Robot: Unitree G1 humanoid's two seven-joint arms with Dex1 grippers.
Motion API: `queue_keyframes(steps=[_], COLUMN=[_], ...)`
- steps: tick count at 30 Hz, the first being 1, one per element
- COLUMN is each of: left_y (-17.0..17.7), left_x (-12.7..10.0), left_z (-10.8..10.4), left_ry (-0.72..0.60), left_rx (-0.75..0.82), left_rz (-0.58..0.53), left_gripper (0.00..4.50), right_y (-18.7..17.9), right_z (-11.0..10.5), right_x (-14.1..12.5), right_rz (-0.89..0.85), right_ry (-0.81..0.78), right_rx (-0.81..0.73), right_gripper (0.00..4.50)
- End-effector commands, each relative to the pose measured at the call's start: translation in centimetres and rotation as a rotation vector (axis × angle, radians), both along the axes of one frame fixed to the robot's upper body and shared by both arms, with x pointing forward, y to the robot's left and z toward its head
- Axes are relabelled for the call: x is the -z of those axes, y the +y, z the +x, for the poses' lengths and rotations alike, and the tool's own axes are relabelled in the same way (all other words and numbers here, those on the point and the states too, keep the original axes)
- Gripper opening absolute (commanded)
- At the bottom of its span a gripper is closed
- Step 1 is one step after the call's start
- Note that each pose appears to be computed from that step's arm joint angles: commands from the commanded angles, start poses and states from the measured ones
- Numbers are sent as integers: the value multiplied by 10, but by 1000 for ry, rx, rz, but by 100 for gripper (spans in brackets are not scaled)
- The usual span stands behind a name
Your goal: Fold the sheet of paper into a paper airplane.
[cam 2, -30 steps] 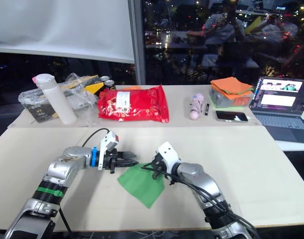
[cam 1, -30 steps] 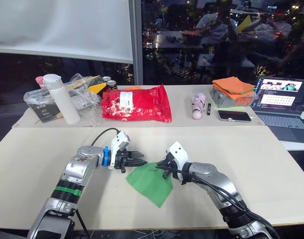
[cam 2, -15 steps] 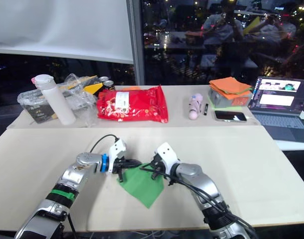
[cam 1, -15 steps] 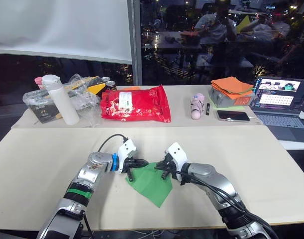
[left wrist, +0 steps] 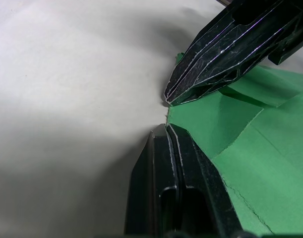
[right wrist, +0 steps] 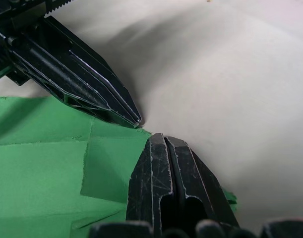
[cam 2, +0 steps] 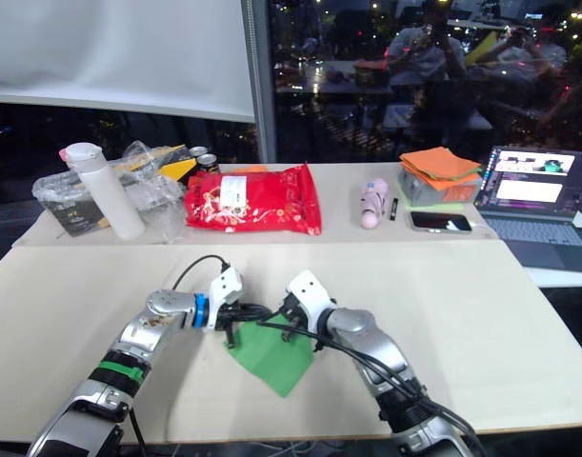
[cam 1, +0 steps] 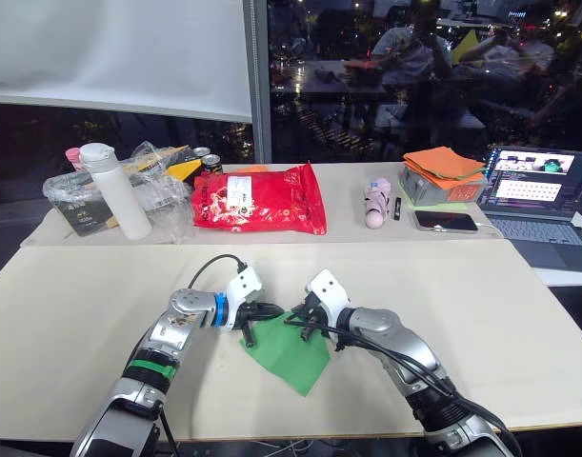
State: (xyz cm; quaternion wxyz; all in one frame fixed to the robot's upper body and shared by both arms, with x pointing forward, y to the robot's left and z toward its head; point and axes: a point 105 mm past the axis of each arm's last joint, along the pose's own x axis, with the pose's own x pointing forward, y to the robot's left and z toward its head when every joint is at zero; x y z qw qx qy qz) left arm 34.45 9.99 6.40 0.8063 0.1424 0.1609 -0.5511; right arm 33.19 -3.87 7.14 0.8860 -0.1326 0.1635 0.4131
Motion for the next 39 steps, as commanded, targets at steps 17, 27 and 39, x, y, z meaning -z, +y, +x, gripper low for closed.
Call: queue_keyframes(steps=[17,27,39], left_y=[-12,-25,-39], left_x=[1,-21,-1], left_z=[-3,-1,-16], left_ry=[17,-77,-16], left_rx=[60,131,294], left_rz=[5,-39,52], left_gripper=[2,2,2], right_y=[-27,-32,-41], right_z=[-9,-18,-21], right_x=[-46,-13,-21], right_rz=[63,-14,5], right_ry=[-110,-17,-38], right_rx=[4,33,76], right_gripper=[0,0,0])
